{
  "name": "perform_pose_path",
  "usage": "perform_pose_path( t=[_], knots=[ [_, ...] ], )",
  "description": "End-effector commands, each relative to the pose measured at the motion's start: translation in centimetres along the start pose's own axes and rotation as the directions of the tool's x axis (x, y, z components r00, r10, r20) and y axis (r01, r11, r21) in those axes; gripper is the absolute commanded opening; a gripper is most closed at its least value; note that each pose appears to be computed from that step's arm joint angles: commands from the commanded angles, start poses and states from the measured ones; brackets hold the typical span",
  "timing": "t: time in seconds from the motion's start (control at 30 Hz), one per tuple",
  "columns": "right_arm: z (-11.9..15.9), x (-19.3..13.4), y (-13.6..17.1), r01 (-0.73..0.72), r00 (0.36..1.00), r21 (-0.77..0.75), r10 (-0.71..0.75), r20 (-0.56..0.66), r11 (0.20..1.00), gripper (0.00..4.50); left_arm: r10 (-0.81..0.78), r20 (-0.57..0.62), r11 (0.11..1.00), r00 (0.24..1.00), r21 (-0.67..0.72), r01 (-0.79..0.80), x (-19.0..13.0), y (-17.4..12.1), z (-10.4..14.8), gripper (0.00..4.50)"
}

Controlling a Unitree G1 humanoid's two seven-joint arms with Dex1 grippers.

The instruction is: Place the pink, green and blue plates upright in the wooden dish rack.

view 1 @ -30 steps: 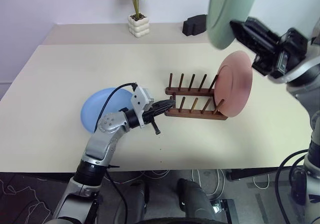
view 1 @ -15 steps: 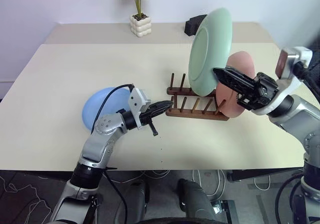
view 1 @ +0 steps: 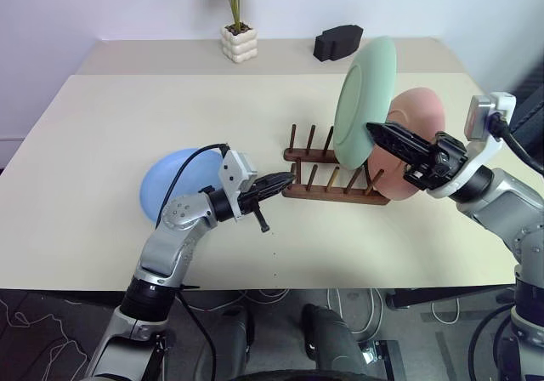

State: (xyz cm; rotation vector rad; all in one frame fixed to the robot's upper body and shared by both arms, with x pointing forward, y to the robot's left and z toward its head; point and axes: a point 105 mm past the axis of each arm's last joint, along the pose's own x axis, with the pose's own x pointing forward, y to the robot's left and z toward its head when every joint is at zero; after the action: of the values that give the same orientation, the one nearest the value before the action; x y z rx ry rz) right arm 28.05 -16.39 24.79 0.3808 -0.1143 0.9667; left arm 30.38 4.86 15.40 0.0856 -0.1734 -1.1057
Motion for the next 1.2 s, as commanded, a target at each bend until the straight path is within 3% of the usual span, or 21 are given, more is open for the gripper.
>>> perform_pose_path(
  t=[0.03, 0.47, 0.6, 0.8, 1.2],
  knots=[
    [0.8, -0.4, 0.1, -0.003, 1.0, -0.026, 0.004, 0.022, 1.0, 0.03, -0.014, 0.033, 1.0, 0.999, 0.027, 0.013, 0.1, -0.2, 1.2, 0.0],
    [0.2, -0.5, -0.2, 0.004, 1.0, -0.009, -0.004, 0.017, 1.0, 0.03, -0.012, 0.03, 1.0, 0.999, 0.028, 0.012, 0.0, -0.3, 1.0, 0.0],
    [0.3, -0.6, -0.5, 0.02, 1.0, -0.015, -0.019, 0.022, 1.0, 1.38, -0.013, 0.033, 1.0, 0.999, 0.028, 0.012, 0.2, -0.2, 1.1, 0.0],
    [0.4, -0.6, -0.7, 0.041, 0.999, -0.046, -0.039, 0.03, 0.998, 4.46, -0.016, 0.034, 1.0, 0.999, 0.026, 0.015, 0.2, -0.3, 1.2, 0.0],
    [3.2, 0.3, 0.6, 0.006, 0.997, -0.203, 0.01, 0.078, 0.979, 4.46, -0.017, 0.037, 1.0, 0.999, 0.023, 0.017, 0.3, -0.4, 1.3, 0.0]
  ],
)
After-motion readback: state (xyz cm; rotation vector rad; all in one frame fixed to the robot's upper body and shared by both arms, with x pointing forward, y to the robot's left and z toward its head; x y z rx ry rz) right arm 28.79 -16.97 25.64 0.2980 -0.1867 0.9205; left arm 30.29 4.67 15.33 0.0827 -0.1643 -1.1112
